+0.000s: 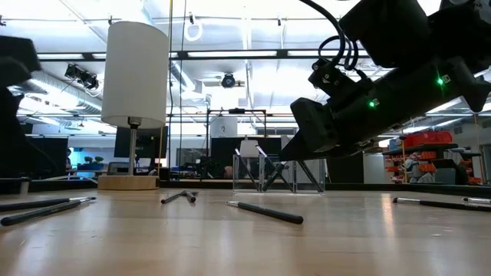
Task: Put items in baskets/containers
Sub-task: Put the black liner brush into the transparent organizer
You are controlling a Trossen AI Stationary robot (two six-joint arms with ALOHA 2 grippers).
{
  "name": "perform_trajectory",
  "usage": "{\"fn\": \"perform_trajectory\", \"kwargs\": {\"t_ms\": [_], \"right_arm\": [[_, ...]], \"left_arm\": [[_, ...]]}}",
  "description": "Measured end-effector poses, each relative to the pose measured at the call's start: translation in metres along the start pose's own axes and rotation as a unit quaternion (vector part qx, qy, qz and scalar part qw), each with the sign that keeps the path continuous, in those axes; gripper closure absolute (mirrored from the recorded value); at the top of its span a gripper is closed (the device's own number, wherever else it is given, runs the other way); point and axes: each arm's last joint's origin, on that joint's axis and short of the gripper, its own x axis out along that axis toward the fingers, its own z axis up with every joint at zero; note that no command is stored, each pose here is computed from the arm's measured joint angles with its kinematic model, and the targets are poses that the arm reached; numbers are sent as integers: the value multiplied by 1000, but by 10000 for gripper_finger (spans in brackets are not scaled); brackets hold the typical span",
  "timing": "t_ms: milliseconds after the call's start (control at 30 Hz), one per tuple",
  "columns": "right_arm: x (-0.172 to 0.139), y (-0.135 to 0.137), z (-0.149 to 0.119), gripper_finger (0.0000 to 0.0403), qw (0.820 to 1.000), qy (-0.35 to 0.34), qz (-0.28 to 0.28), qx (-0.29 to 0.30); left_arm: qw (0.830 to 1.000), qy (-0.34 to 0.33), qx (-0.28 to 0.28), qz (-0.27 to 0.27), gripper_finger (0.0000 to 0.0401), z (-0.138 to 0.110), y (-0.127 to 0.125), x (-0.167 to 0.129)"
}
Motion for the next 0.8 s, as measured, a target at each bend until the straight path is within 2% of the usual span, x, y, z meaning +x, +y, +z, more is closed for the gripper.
{"fn": "perform_trajectory", "kwargs": {"t_ms": [167,300,533,800], "right_arm": [[0,0,0,219,1000,0,0,1],[0,0,0,219,1000,-1,0,3],[0,0,0,219,1000,-1,1,3],[0,0,0,219,1000,0,1,14]], "left_arm": [[999,-7,-11,-47,142,-4,-4,10],[998,-4,-11,-63,130,-8,-3,26],[997,-24,2,-75,156,-8,4,41],[992,-78,46,-87,179,-19,4,55]]}}
